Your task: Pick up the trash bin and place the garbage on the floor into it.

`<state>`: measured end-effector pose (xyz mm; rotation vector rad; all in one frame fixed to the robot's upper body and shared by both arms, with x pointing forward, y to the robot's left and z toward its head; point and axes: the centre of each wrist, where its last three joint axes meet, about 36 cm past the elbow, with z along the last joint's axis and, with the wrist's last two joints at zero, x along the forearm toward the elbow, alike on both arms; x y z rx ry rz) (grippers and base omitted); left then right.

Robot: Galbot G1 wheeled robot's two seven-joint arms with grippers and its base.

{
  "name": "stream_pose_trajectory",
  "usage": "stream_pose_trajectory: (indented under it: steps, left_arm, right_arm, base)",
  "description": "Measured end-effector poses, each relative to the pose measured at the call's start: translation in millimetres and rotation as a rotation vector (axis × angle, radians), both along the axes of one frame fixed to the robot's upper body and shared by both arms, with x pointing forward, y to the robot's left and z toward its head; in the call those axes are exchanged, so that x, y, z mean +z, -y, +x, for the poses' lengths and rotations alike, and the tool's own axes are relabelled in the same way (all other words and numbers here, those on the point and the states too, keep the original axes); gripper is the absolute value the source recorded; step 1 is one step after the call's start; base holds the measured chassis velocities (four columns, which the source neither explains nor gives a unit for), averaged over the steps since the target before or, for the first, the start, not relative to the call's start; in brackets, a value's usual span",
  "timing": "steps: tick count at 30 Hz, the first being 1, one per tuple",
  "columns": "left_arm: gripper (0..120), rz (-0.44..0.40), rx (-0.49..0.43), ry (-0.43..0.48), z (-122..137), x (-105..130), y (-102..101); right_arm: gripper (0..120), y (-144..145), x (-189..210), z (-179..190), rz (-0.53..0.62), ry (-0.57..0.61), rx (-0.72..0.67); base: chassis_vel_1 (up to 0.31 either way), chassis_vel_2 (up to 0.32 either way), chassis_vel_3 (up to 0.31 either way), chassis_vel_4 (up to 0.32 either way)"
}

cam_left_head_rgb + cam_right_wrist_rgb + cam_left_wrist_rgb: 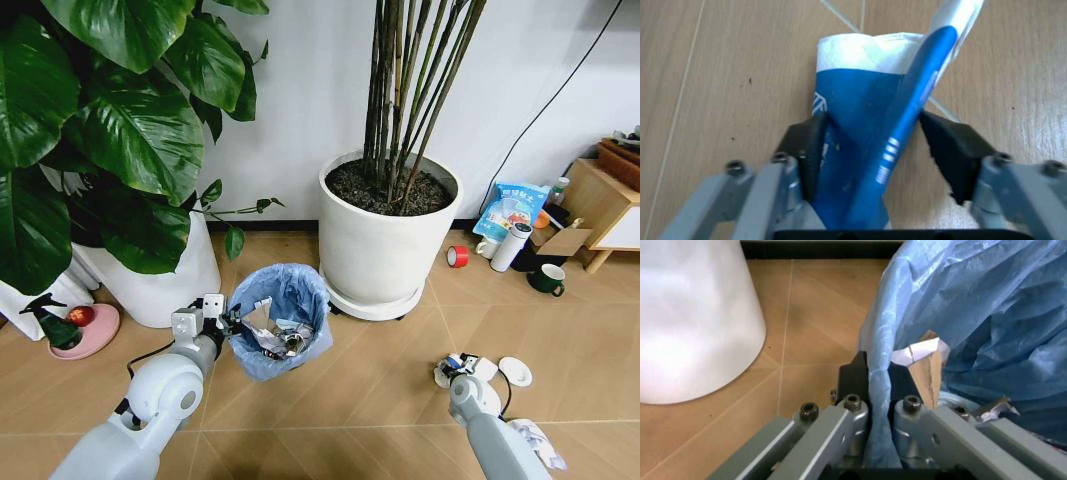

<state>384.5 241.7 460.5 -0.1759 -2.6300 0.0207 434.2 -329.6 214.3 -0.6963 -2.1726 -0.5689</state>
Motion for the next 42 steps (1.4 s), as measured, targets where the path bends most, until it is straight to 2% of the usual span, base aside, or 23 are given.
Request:
stream_pose_trajectory:
  steps: [2, 4, 6, 12, 14, 17, 21, 22, 25, 26, 28, 30, 31, 34, 35, 37, 38, 40, 42]
  left_arm:
    - [0, 0.0, 0.0, 0.0, 0.1, 0.1, -0.1]
    - [0, -0.001, -0.001, 0.001, 0.3, 0.4, 0.0]
    - [0, -0.002, -0.001, 0.002, 0.3, 0.3, 0.3]
    - [0, -0.007, -0.002, 0.001, -0.5, 0.4, 1.7]
    - [0, -0.01, -0.002, 0.002, -1.6, 0.8, 2.7]
    - [0, -0.01, -0.003, 0.003, -2.3, 1.3, 3.0]
    - [0, -0.01, 0.001, 0.005, -2.0, 2.0, 2.2]
    - [0, -0.01, 0.001, 0.005, -2.0, 2.0, 2.2]
    - [0, -0.009, 0.0, 0.004, -2.1, 1.8, 2.7]
    - [0, -0.009, 0.0, 0.004, -2.1, 1.8, 2.7]
    - [0, -0.007, 0.002, -0.002, -2.6, 1.2, 3.4]
    - [0, -0.007, 0.002, -0.004, -2.7, 0.8, 3.4]
    - [0, -0.005, 0.003, -0.007, -2.6, -0.2, 2.9]
    - [0, 0.0, 0.003, -0.014, -1.3, -0.7, 2.1]
    - [0, 0.0, 0.003, -0.014, -1.3, -0.7, 2.1]
    - [0, 0.004, -0.003, -0.017, 0.0, -0.9, 3.1]
    - [0, 0.004, -0.003, -0.017, 0.0, -0.9, 3.1]
    - [0, 0.008, -0.015, -0.024, 2.7, -2.5, 6.1]
    - [0, 0.009, -0.019, -0.027, 4.2, -3.4, 7.1]
  right_arm:
    - [49, -0.1, -0.3, 0.0, -0.001, 0.0, 0.0]
    - [36, -0.6, -1.1, -0.5, -0.005, 0.001, 0.001]
    - [30, -0.2, -2.3, -1.5, -0.007, -0.001, 0.0]
    - [16, 1.9, -3.6, -4.9, -0.015, 0.004, -0.008]
    - [8, 6.4, 5.0, -8.5, -0.028, 0.03, -0.014]
    - [3, 13.0, 23.8, -12.6, -0.061, 0.083, 0.003]
    - [0, 24.1, 68.7, -29.2, -0.145, 0.203, 0.087]
    - [0, 24.1, 68.7, -29.2, -0.145, 0.203, 0.087]
    - [0, 20.9, 111.4, -37.1, -0.197, 0.307, 0.176]
    - [0, 20.9, 111.4, -37.1, -0.197, 0.307, 0.176]
    - [0, 7.7, 158.9, -44.0, -0.212, 0.401, 0.282]
    - [0, 2.1, 172.6, -46.9, -0.214, 0.426, 0.323]
    - [0, -8.0, 191.4, -51.7, -0.214, 0.463, 0.386]
    - [0, -44.3, 245.6, -63.1, -0.182, 0.593, 0.561]
    - [0, -44.3, 245.6, -63.1, -0.182, 0.593, 0.561]
    - [0, -67.1, 283.5, -70.0, -0.115, 0.682, 0.683]
    - [0, -67.1, 283.5, -70.0, -0.115, 0.682, 0.683]
    - [0, -85.9, 320.0, -74.4, -0.029, 0.787, 0.842]
    - [0, -91.9, 328.3, -74.4, 0.0, 0.815, 0.894]
  base:
    - [0.0, 0.0, 0.0, 0.0]
    - [0.0, 0.0, 0.0, 0.0]
    - [0.0, 0.0, 0.0, 0.0]
    - [0.0, 0.0, 0.0, 0.0]
    - [0.0, 0.0, 0.0, 0.0]
    - [0.0, 0.0, 0.0, 0.0]
    - [0.0, 0.0, 0.0, 0.0]
    - [0.0, 0.0, 0.0, 0.0]
    - [0.0, 0.0, 0.0, 0.0]
    - [0.0, 0.0, 0.0, 0.0]
    - [0.0, 0.0, 0.0, 0.0]
    - [0.0, 0.0, 0.0, 0.0]
    - [0.0, 0.0, 0.0, 0.0]
    - [0.0, 0.0, 0.0, 0.0]
    - [0.0, 0.0, 0.0, 0.0]
    - [0.0, 0.0, 0.0, 0.0]
    - [0.0, 0.0, 0.0, 0.0]
    - [0.0, 0.0, 0.0, 0.0]
    - [0.0, 0.0, 0.0, 0.0]
